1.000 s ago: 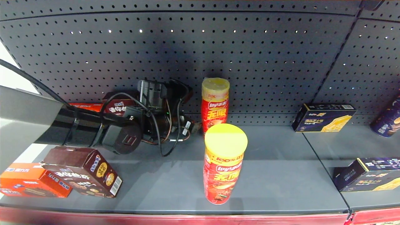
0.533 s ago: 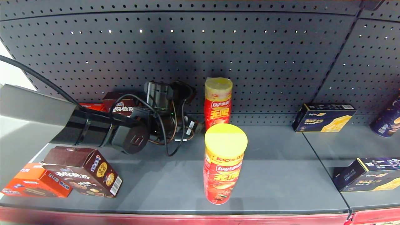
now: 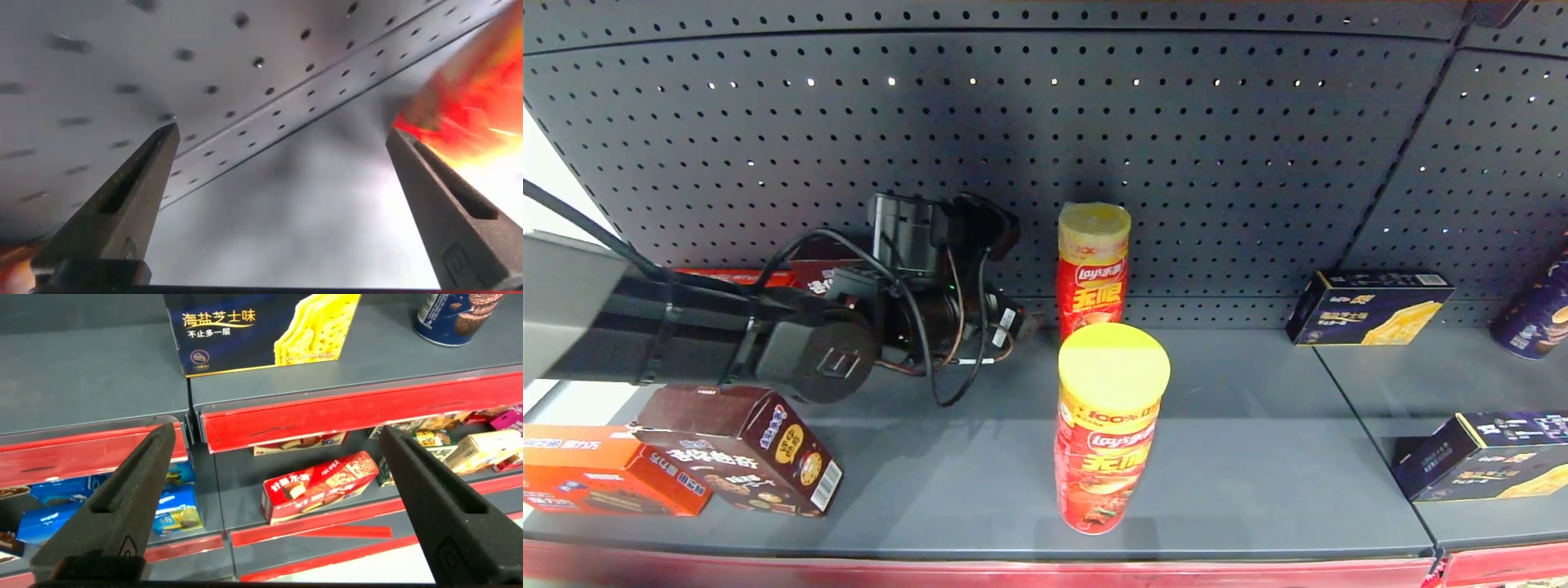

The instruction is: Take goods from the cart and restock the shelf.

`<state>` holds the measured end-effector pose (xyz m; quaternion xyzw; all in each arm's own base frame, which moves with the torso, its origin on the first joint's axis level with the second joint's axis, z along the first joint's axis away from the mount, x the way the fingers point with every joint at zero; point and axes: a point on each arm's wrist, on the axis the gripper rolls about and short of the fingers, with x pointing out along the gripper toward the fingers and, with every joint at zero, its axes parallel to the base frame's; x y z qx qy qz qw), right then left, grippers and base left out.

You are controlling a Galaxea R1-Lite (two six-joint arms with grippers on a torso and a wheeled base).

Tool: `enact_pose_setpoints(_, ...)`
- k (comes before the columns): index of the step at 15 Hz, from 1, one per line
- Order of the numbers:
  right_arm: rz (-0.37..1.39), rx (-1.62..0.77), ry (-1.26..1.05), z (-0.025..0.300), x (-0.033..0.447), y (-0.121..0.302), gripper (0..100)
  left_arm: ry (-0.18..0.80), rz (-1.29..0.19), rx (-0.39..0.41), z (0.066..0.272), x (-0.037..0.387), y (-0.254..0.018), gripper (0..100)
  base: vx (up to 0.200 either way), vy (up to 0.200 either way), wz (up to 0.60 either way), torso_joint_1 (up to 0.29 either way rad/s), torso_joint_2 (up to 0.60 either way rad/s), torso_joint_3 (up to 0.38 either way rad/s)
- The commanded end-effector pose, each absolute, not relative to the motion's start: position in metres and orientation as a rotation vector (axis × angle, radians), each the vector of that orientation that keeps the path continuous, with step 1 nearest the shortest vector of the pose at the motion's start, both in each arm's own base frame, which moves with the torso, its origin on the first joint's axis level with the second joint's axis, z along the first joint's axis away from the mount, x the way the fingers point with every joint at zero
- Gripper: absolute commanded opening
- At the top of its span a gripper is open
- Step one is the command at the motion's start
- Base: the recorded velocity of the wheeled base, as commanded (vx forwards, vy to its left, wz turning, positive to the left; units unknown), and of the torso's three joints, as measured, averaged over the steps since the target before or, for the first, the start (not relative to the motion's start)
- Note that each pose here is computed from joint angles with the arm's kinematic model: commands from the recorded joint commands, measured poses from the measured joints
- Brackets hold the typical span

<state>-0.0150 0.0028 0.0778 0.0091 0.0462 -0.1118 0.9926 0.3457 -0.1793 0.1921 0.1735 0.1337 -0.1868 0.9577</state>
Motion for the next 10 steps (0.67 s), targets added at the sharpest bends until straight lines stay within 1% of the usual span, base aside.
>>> enact_pose_setpoints(1,-0.224,0.018,0.094,0.078,-0.015,0.003,100,0.21,-0.364,0.353,0.221,0.325,-0.168,100,0.0,0.0,0.0,0.0,0.0,0.0)
enact_pose_setpoints(2,-0.223,0.018,0.094,0.078,-0.015,0.003,100,0.192,-0.351,0.348,0.229,0.317,-0.164,100,0.0,0.0,0.0,0.0,0.0,0.0)
enact_pose_setpoints(3,-0.224,0.018,0.094,0.078,-0.015,0.003,100,0.187,-0.346,0.349,0.233,0.306,-0.159,100,0.0,0.0,0.0,0.0,0.0,0.0)
enact_pose_setpoints(4,-0.223,0.018,0.094,0.078,-0.015,0.003,100,0.187,-0.351,0.35,0.234,0.292,-0.153,100,0.0,0.0,0.0,0.0,0.0,0.0)
enact_pose_setpoints(5,-0.223,0.018,0.094,0.078,-0.015,0.003,100,0.187,-0.351,0.348,0.235,0.291,-0.152,100,0.0,0.0,0.0,0.0,0.0,0.0)
enact_pose_setpoints(6,-0.223,0.018,0.094,0.078,-0.015,0.003,100,0.186,-0.355,0.348,0.237,0.266,-0.14,100,0.0,0.0,0.0,0.0,0.0,0.0)
enact_pose_setpoints(7,-0.223,0.018,0.094,0.078,-0.015,0.003,100,0.186,-0.357,0.349,0.237,0.257,-0.136,100,0.0,0.0,0.0,0.0,0.0,0.0)
enact_pose_setpoints(8,-0.224,0.018,0.094,0.078,-0.015,0.003,100,0.184,-0.374,0.351,0.237,0.242,-0.133,100,0.0,0.0,0.0,0.0,0.0,0.0)
enact_pose_setpoints(10,-0.223,0.018,0.094,0.078,-0.015,0.003,100,0.186,-0.391,0.346,0.235,0.229,-0.131,100,0.0,0.0,0.0,0.0,0.0,0.0)
